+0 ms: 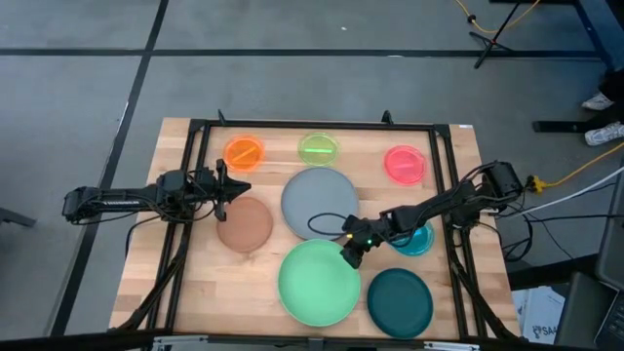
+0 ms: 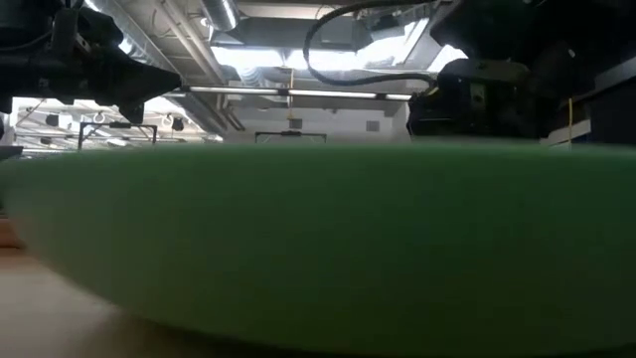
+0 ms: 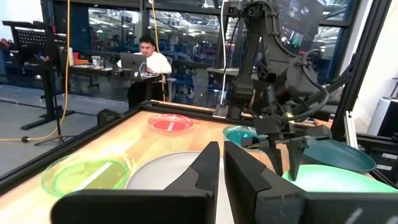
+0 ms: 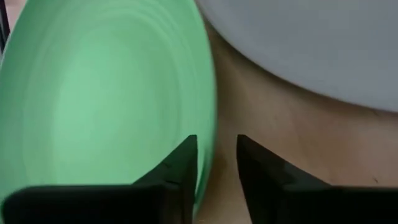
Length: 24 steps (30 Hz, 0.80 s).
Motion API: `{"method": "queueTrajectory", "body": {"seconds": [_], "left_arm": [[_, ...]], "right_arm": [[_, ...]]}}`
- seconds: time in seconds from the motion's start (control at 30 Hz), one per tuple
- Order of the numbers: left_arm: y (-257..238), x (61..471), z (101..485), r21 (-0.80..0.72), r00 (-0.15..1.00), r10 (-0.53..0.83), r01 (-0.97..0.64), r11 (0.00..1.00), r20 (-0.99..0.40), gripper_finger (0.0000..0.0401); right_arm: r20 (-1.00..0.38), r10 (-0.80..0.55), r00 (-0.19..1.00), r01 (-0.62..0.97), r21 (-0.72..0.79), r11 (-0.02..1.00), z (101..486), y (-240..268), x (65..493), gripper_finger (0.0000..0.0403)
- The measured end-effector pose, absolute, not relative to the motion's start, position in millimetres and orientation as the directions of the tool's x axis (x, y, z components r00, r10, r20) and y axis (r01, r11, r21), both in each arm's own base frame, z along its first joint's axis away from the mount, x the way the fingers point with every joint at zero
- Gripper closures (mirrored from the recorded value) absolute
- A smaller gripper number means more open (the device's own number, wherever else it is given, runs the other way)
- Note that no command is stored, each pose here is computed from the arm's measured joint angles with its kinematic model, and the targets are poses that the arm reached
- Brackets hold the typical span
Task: Stack plastic plates
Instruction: Stack the green plate on top of the gray plate
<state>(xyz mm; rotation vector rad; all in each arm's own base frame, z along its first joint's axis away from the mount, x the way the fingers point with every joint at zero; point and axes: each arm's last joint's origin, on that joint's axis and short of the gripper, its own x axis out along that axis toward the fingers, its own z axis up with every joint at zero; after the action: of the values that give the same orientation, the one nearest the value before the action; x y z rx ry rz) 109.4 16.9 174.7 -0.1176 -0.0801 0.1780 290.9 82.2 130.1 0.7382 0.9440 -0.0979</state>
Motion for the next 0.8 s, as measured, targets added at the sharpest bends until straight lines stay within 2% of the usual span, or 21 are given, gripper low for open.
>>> {"method": "queueTrajectory", "body": {"seconds": [0.3,0.8], "left_arm": [[16.9,109.4,174.7,-0.124,0.981,0.181,-0.172,0.977,0.068,0.0385],[16.9,109.4,174.7,-0.124,0.981,0.181,-0.172,0.977,0.069,0.0385]], "right_arm": [[-0.761,0.233,0.605,0.394,0.541,0.743,130.4,82.1,291.3,0.0395],[-0.675,0.257,0.692,0.305,0.596,0.743,139.2,84.4,300.2,0.0400]]}}
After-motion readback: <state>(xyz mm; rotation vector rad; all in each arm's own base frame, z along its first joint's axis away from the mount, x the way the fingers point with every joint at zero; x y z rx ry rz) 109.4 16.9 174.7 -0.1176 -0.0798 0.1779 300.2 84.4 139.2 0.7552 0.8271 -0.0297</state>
